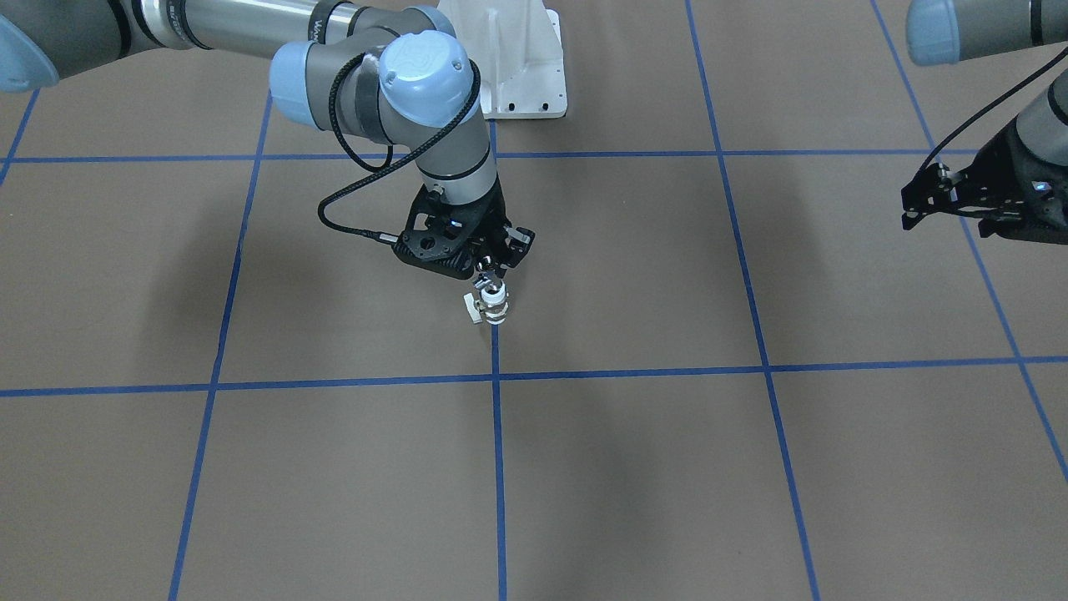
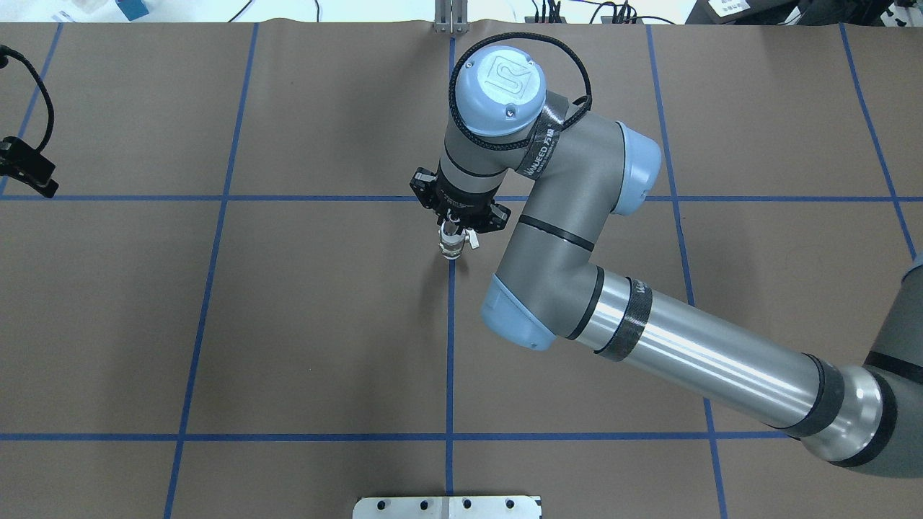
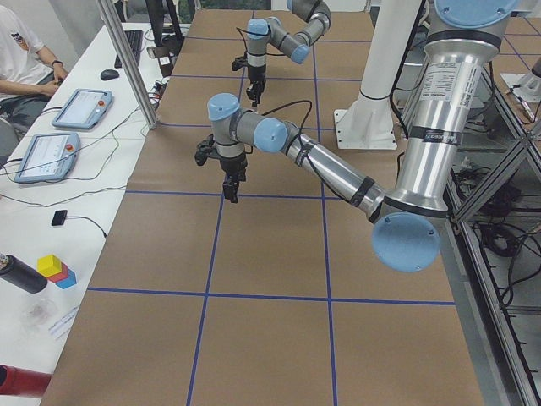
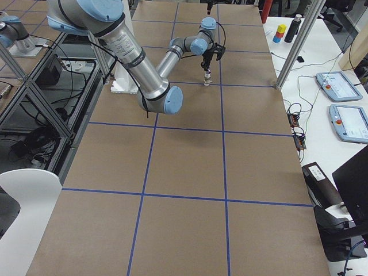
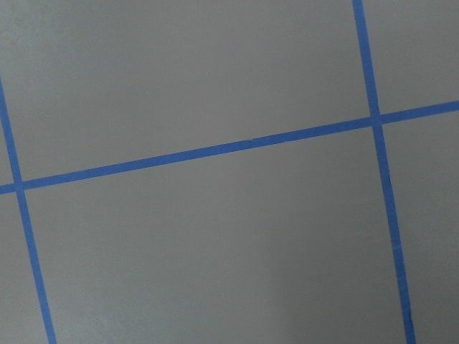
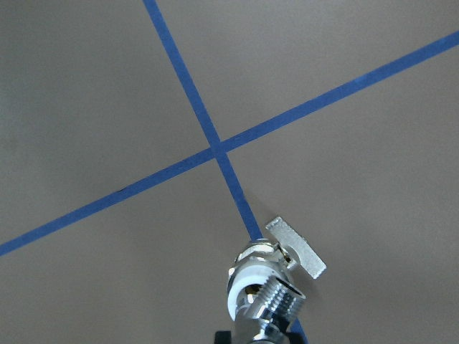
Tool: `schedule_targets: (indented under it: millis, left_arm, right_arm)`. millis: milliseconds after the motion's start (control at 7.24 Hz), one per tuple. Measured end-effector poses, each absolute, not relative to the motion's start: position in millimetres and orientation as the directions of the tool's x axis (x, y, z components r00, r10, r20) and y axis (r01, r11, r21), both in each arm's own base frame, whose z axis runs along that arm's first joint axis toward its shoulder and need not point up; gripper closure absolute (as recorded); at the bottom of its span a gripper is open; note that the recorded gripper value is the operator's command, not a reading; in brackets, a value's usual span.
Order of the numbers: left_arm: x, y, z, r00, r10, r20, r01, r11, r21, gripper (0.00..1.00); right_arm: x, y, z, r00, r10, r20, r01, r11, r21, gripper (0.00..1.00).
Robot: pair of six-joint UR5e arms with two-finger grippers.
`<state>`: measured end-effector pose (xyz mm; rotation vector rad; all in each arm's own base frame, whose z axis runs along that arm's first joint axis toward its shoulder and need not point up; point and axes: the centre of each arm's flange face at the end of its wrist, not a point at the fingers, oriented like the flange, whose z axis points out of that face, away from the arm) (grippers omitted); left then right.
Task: Assemble PPR valve and pipe with both arms
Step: 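Lower the fitting onto the valve top and press it in with the right gripper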
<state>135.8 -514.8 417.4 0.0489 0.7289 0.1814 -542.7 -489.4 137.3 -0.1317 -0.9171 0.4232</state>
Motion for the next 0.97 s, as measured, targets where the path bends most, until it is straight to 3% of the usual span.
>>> schedule_targets:
  millis: [967]
  left_arm:
    - [135.8,-514.8,417.5,0.731,0.182,-0.658,-0.148,0.983,0.107,0.0]
  right_arm:
    - [-542.6,-489.3,138.0,0.542,0.413,0.732,-0.301,0.909,-0.289,1.0]
